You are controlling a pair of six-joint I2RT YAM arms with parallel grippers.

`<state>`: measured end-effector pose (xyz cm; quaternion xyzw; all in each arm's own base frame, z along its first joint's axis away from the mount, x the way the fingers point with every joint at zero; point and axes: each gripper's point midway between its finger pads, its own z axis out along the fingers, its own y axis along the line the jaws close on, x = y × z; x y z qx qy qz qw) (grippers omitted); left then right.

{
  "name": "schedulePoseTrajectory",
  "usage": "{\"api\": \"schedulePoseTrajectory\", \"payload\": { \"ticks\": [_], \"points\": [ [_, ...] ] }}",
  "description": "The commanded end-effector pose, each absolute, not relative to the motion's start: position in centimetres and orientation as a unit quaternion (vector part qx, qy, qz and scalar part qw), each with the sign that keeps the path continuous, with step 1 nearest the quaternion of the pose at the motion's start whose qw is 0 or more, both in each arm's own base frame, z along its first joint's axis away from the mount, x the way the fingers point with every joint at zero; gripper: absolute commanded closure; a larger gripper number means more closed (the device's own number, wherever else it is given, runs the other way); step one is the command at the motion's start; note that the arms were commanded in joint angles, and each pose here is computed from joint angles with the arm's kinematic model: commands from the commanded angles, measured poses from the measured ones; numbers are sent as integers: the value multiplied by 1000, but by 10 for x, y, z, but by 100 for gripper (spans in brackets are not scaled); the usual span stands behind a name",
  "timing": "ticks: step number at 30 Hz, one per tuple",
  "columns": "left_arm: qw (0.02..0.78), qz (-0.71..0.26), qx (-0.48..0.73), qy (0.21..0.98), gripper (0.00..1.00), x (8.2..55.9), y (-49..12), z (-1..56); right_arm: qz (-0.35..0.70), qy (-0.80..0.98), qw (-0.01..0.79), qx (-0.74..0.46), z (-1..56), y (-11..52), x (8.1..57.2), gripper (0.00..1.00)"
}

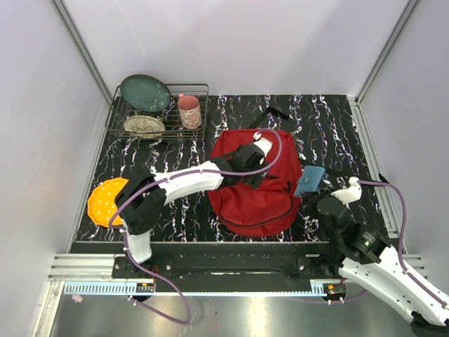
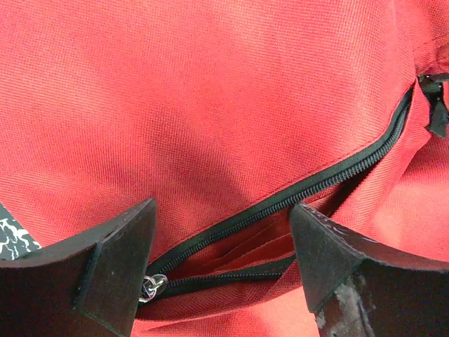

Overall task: Pack the student bag
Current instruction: Place the personal item in the student bag.

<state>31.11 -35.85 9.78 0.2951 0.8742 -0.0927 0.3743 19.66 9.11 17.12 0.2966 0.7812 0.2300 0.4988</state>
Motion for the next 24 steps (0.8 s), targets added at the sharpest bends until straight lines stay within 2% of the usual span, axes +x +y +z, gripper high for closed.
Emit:
{"api": "schedulePoseTrajectory", "payload": {
  "ticks": [1,8,12,13,18,20,24],
  "points": [
    [422,-38,273,864,19,341,-353,110,243,767,510,305,181,93,202,87],
    [417,-16,293,860,23,343,-349,98,243,767,510,304,180,92,201,85],
    [426,-16,292,856,36,343,-346,93,242,766,510,306,179,91,201,84],
    [427,-17,291,856,42,344,-346,93,241,767,510,305,179,92,201,84],
    [431,-38,291,853,60,347,-353,99,243,767,511,303,181,92,201,84],
    [432,-44,286,854,71,349,-354,102,244,766,511,304,180,92,201,84],
    [438,-48,279,853,84,356,-354,110,246,765,511,305,180,91,200,83]
  ]
}}
